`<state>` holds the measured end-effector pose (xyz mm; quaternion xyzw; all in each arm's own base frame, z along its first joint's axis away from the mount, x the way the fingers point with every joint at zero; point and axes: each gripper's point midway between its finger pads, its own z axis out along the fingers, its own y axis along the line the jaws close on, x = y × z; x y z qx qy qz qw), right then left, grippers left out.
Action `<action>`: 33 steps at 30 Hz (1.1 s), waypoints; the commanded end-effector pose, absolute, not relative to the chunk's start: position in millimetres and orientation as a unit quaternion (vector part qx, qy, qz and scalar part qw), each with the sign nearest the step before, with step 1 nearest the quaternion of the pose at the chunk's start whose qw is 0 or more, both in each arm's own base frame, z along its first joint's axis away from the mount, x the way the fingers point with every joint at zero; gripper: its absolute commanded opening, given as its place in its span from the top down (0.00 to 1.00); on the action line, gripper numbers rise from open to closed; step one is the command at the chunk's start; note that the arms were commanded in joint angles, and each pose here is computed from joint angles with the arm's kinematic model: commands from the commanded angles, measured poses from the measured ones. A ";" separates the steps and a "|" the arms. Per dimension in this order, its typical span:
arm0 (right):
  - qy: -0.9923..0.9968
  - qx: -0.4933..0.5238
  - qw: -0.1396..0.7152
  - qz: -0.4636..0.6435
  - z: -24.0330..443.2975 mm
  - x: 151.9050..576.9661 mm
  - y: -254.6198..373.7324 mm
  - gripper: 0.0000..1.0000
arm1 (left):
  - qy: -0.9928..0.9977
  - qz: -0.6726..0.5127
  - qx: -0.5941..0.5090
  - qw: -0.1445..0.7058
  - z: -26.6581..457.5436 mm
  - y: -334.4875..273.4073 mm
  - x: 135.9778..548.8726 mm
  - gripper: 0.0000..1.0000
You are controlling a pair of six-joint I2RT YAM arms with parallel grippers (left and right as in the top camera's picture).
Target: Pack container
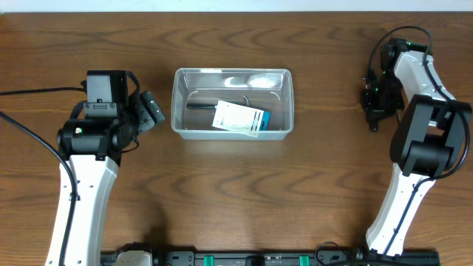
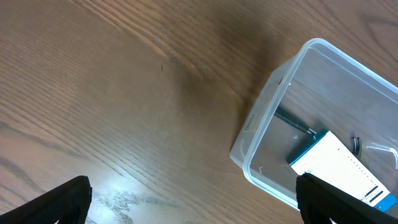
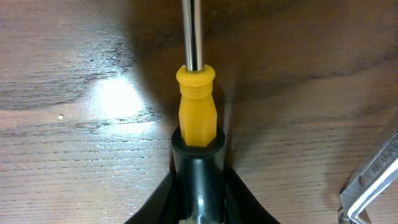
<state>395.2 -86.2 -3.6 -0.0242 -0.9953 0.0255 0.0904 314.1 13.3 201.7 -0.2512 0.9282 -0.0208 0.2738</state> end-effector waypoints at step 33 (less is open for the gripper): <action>-0.932 0.311 -0.180 -0.047 215.5 454.4 194.1 0.77 | 0.927 -0.015 -0.254 0.276 203.5 16.6 315.9 0.02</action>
